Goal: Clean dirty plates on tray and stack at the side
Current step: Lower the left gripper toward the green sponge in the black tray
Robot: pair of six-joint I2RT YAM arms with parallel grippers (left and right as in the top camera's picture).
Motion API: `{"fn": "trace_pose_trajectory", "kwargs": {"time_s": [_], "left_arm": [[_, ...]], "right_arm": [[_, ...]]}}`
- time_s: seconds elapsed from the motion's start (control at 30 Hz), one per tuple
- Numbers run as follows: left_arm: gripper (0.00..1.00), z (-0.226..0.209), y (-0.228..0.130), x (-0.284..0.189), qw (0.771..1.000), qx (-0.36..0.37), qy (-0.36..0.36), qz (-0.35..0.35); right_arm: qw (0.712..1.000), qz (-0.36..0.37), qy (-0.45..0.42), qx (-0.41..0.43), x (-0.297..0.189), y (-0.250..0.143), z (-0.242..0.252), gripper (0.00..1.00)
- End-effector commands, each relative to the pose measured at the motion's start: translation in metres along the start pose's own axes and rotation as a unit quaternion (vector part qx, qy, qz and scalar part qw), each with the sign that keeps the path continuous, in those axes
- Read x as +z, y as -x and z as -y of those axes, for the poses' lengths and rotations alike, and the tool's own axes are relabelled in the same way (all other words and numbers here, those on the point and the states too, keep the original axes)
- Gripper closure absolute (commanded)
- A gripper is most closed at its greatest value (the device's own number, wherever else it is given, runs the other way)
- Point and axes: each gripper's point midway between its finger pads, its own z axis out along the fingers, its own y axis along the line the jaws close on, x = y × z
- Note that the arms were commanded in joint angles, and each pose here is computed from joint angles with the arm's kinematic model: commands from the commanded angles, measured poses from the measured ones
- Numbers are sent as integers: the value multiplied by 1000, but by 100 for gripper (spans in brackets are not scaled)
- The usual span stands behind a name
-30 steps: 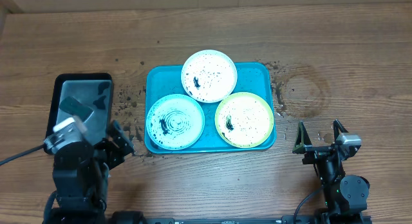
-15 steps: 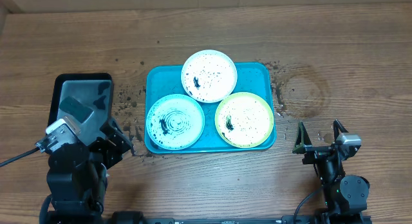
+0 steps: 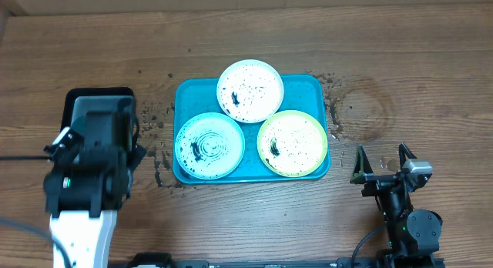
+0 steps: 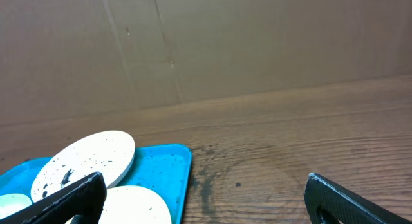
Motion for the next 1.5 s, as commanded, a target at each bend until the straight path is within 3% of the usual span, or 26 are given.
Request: {"fn": "trace_pose_trajectory", "kwargs": {"time_s": [0.0,0.37,0.73,1.47], "left_arm": [[0,5,14,2,998,-43,23,27],[0,17,22,9,998,-53,16,35],[0,19,29,33,997,-47,36,-45],[0,37,62,74,993,-34,113,-23]], "right_arm": [[1000,2,-1,-2,0,-2,1,0],[1000,2,-1,-2,0,-2,1,0],[1000,2,-1,-2,0,-2,1,0],[1000,2,-1,-2,0,-2,1,0]]}}
